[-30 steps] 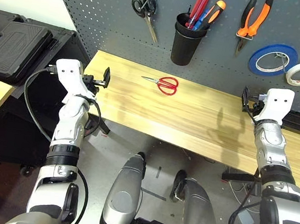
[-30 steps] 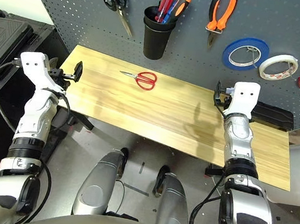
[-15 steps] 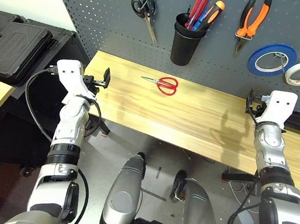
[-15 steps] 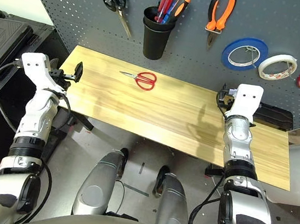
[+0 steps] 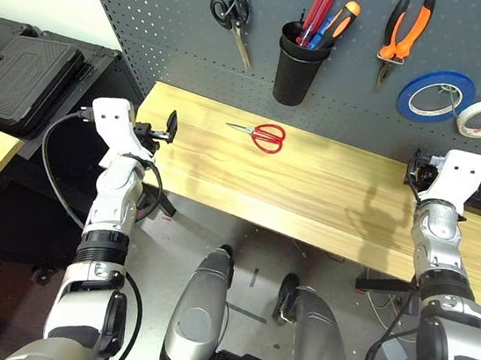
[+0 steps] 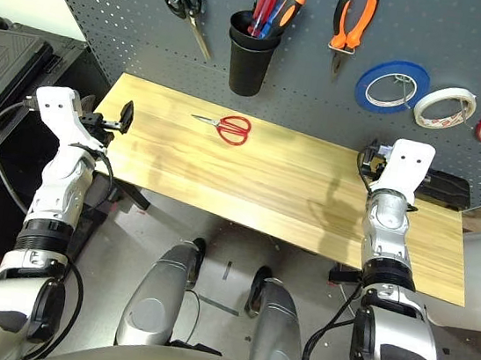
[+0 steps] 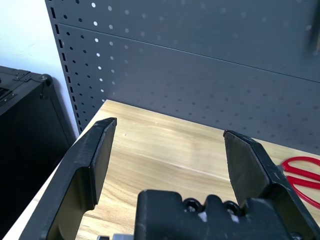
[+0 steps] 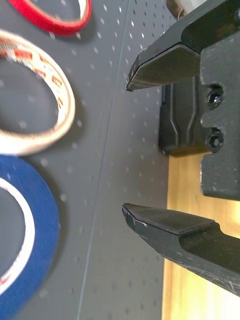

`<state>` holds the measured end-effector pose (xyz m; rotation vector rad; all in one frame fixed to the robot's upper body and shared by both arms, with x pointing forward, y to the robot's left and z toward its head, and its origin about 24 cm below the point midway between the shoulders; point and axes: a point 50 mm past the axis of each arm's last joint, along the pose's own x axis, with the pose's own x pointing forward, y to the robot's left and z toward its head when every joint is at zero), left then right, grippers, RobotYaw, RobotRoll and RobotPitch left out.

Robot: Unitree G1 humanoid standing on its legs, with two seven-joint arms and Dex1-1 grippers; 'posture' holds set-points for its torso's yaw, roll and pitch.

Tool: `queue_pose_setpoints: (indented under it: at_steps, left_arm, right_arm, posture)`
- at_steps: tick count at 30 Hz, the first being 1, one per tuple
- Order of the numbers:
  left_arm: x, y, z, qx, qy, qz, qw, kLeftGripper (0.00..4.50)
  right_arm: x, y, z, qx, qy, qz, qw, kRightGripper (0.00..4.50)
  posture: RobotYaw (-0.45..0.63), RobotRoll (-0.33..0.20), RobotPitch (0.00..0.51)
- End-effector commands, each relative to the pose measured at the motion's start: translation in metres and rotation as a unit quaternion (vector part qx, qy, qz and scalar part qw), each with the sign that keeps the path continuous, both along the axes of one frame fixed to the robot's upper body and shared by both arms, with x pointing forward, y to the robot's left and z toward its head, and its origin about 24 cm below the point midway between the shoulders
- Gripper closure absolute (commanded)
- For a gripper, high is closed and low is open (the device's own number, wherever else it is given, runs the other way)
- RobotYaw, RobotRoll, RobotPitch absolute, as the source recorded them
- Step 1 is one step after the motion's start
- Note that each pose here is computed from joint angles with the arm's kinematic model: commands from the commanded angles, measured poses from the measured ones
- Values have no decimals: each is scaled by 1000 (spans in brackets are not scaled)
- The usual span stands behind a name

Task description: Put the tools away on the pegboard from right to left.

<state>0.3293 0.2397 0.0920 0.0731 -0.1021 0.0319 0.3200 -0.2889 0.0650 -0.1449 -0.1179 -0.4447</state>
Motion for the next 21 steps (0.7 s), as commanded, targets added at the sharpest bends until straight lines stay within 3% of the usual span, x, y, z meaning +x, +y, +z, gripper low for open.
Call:
queue_pose_setpoints:
  at_steps: [1, 15, 21]
  left_arm:
    - [0, 1, -3, 1, 4, -5, 1000, 42]
    - [3, 3, -1, 4, 0, -7, 1000, 42]
    - [-1, 1, -12, 9, 20, -13, 1000, 42]
  right_arm:
    - [-9, -10, -7, -8, 7, -18, 1000, 0]
    - [-9, -8, -7, -16, -2, 1, 1000, 0]
    - [-8, 2, -13, -25, 26, 63, 997, 0]
  posture:
    - [282, 0, 192]
    - [277, 0, 174]
    - [283, 0, 178]
